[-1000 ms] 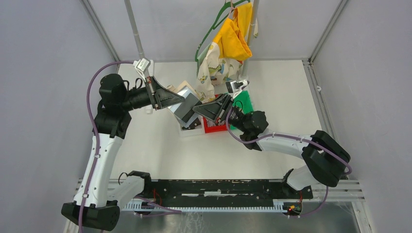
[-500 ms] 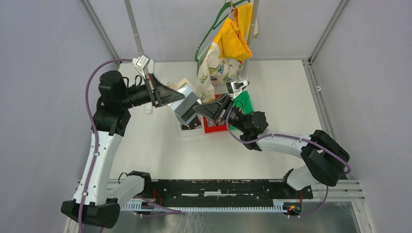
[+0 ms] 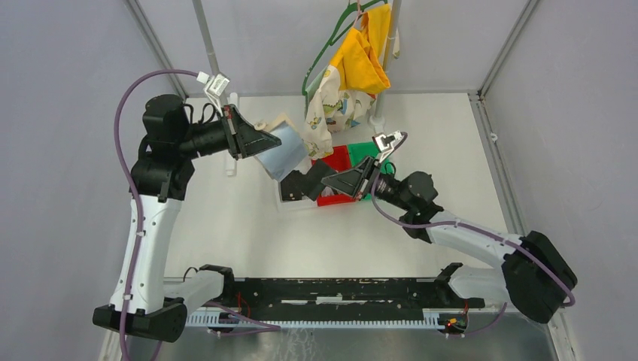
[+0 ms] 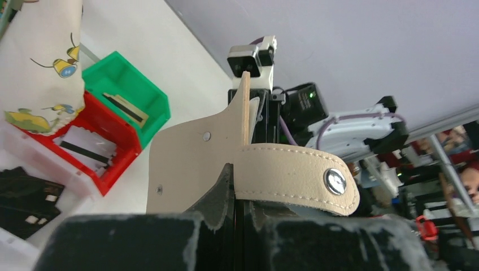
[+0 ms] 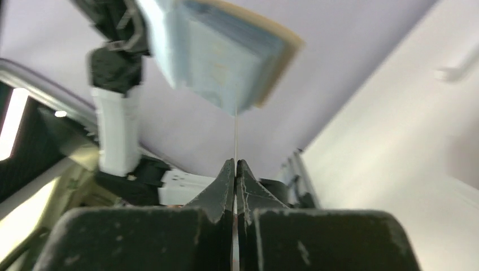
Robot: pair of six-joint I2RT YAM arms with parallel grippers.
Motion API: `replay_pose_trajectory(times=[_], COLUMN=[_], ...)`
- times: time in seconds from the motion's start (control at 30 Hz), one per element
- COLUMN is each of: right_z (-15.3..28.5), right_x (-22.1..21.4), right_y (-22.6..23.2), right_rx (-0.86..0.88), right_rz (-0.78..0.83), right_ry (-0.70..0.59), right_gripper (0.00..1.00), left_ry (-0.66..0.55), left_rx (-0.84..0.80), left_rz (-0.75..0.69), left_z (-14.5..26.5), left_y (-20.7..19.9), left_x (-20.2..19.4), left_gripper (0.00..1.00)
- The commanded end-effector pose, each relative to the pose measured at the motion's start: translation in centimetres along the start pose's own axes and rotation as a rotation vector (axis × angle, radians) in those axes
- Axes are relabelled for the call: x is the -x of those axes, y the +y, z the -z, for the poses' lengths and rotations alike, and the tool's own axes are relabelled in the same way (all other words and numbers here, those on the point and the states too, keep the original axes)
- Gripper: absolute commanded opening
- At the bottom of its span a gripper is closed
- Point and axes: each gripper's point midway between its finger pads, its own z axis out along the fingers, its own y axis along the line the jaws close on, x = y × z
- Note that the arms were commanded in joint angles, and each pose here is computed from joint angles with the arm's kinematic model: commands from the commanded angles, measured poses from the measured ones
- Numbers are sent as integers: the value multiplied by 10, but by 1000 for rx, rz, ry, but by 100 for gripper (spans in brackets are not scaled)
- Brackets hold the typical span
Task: Take the credit cards out of the card holder
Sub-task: Remove the credit card from the card holder, then place the credit card in the storage box.
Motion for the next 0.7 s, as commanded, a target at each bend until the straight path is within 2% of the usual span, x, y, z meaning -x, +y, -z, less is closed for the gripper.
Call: replay_pose_trajectory(times=[0.0,0.13,0.23,0.47,0.67], right_z=[23,24,17,-15,-41], right_x=[-14,-1,8,8,-5], right_y=[-58,-97,-127,-180,-214], right_rx=[-290,-485,-591,-679,-743], right_rz=[204,366,421,467,529], right_ry=[206,286,323,400,436], right_gripper=[0,0,0,0,0], left_ry=[11,23,41,56,51], left_rx=[-7,-34,-94,-192,-203], left_rz=[-306,-410,-465,-521,-528], left_z=[16,23,29,39,42], left_y=[-14,-22,-34,-55,-61], left_x=[1,-8,-18,-34,-36], left_gripper=[2,2,2,2,2])
